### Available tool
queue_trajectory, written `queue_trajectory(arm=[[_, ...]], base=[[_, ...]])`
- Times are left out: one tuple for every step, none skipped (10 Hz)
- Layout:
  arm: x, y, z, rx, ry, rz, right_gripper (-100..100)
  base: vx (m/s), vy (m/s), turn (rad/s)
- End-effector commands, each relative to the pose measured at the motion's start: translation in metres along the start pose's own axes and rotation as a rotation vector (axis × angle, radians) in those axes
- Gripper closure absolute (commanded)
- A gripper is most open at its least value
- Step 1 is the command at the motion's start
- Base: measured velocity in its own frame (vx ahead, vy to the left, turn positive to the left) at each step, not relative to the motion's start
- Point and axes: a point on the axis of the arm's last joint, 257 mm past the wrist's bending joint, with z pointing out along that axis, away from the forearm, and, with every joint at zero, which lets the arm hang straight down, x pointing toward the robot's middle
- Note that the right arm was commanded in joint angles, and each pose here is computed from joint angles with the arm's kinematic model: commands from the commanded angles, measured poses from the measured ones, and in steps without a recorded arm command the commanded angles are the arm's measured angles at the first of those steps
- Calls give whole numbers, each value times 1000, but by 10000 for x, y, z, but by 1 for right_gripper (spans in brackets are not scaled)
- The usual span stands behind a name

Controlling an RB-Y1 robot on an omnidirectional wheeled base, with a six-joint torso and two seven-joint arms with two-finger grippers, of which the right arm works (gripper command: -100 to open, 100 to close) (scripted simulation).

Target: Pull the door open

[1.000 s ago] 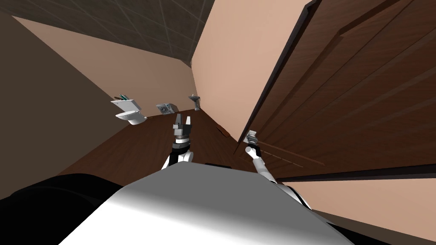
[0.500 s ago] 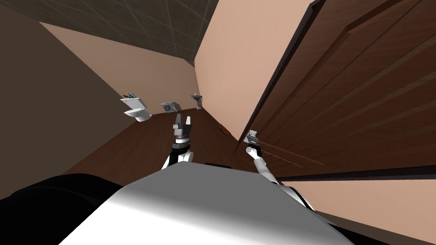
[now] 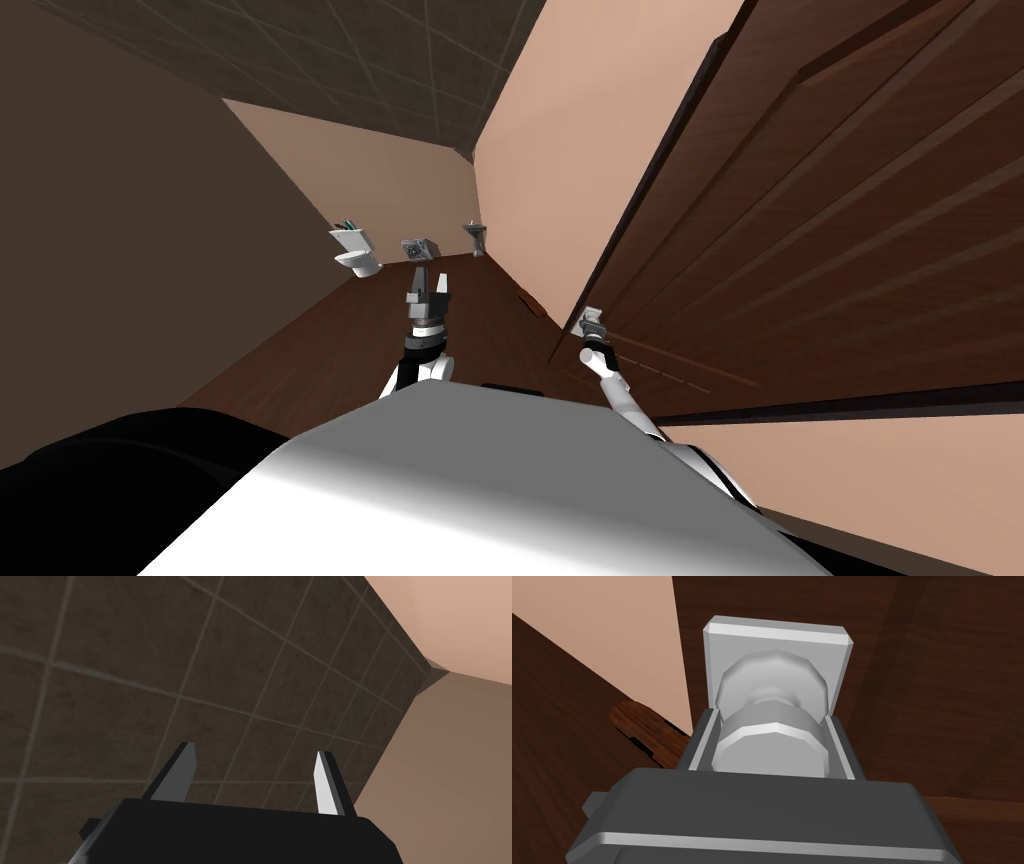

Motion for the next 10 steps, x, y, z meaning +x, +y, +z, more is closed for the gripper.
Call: queue_trajectory(arm=[[22, -25, -12, 18, 5, 9, 100], [20, -32, -21, 27, 4, 12, 100], [19, -37, -29, 34, 3, 14, 100], [16, -42, -36, 40, 2, 17, 100], [0, -31, -38, 35, -1, 13, 100], [-23, -233, -108, 76, -6, 10, 100], [-20, -303, -131, 90, -5, 9, 100], [-16, -379, -157, 105, -4, 8, 100], [-13, -462, -187, 122, -4, 8, 100], [-9, -548, -220, 139, -3, 8, 100]], base=[[-195, -42, 124], [-210, -48, 142], [-191, -44, 120], [-190, -43, 91], [-87, -17, 32], [-128, -14, -28], [-183, -13, -26], [-156, -25, -21], [-118, -33, -30], [-103, -46, -10]])
